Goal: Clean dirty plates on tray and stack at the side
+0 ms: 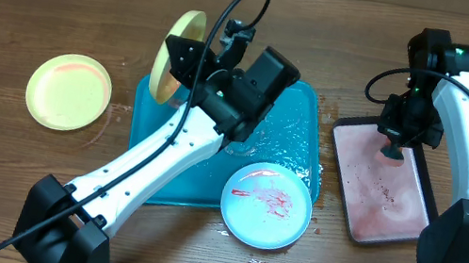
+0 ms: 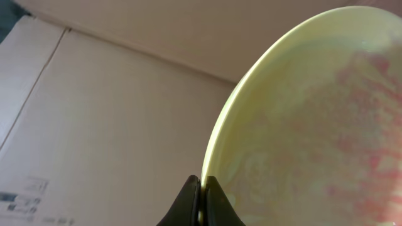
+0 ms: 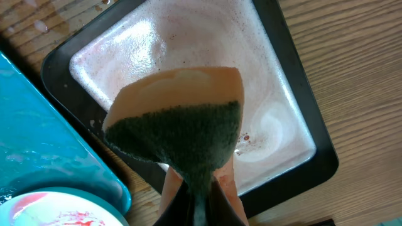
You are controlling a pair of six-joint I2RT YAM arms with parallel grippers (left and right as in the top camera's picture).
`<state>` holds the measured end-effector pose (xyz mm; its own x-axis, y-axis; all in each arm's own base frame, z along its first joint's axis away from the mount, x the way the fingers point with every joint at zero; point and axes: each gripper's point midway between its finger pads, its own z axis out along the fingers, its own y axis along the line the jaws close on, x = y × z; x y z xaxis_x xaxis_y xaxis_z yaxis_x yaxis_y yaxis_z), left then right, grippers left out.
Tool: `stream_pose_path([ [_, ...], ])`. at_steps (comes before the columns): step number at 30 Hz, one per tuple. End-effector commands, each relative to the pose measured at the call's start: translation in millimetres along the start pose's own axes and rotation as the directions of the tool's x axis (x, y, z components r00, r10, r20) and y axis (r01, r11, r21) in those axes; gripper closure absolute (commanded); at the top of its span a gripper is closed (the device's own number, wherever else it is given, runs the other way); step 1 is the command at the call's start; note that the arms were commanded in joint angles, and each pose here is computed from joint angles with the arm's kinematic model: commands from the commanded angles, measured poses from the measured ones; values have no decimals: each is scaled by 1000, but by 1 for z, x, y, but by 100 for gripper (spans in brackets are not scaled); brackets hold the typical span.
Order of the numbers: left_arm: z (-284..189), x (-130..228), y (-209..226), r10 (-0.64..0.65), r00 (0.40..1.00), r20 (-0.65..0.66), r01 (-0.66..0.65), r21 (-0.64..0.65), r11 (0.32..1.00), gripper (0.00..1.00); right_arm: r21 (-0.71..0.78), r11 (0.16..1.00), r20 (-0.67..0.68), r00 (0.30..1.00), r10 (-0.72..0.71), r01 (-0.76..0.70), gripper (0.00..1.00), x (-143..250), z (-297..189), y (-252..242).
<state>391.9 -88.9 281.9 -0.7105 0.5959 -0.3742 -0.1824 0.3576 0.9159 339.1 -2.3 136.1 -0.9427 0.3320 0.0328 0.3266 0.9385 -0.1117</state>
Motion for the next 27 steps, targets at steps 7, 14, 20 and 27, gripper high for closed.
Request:
stream_pose_path([
  [7,-14,-1,-24,-60,998,23,58,58,997,96,7,1000,10,1000,9,-9,96,0,-2,-3],
  [14,-18,2,-66,40,999,36,-49,291,956,96,7,1000,10,1000,9,-9,96,0,-2,-3],
  [20,-19,5,-53,6,1000,20,-9,184,983,96,7,1000,10,1000,9,-9,96,0,-2,-3],
  [27,-16,8,-59,36,999,18,-40,306,951,96,6,1000,11,1000,9,-9,96,-1,-2,-3],
])
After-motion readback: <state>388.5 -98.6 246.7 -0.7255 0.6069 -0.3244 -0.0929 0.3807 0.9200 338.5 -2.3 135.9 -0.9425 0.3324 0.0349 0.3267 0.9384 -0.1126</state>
